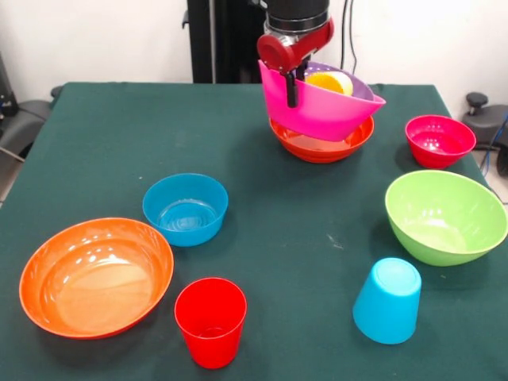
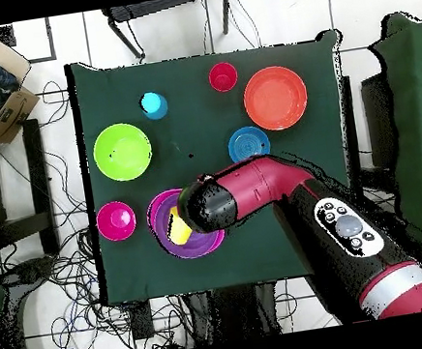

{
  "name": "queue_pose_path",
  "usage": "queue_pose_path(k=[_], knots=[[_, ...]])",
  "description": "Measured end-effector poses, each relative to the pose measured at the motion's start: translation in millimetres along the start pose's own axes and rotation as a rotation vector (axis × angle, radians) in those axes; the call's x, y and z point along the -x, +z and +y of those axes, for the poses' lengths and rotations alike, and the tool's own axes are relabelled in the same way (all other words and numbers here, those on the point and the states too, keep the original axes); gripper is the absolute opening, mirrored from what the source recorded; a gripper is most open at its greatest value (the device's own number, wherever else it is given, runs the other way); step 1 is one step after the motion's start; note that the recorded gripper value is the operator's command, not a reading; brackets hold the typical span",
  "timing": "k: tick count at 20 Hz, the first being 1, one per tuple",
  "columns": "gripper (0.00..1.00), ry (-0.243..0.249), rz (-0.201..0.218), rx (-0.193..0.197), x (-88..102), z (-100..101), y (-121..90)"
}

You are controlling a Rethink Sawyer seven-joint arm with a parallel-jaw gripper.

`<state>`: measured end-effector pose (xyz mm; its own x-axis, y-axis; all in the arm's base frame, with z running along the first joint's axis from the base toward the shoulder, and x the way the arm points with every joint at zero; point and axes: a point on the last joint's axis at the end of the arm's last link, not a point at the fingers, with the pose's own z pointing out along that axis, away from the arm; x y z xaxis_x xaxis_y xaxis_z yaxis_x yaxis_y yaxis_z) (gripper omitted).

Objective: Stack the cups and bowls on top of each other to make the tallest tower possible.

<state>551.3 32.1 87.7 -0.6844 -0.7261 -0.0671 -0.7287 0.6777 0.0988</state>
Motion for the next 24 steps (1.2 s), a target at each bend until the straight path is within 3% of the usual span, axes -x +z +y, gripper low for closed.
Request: queue_pose_path(k=[12,24], knots=[[0.0,0.035,0.03,-0.005,-18.1,-6.9,3.5],[0.0,0.046,0.037,0.013,-20.8,-0.7,4.8]])
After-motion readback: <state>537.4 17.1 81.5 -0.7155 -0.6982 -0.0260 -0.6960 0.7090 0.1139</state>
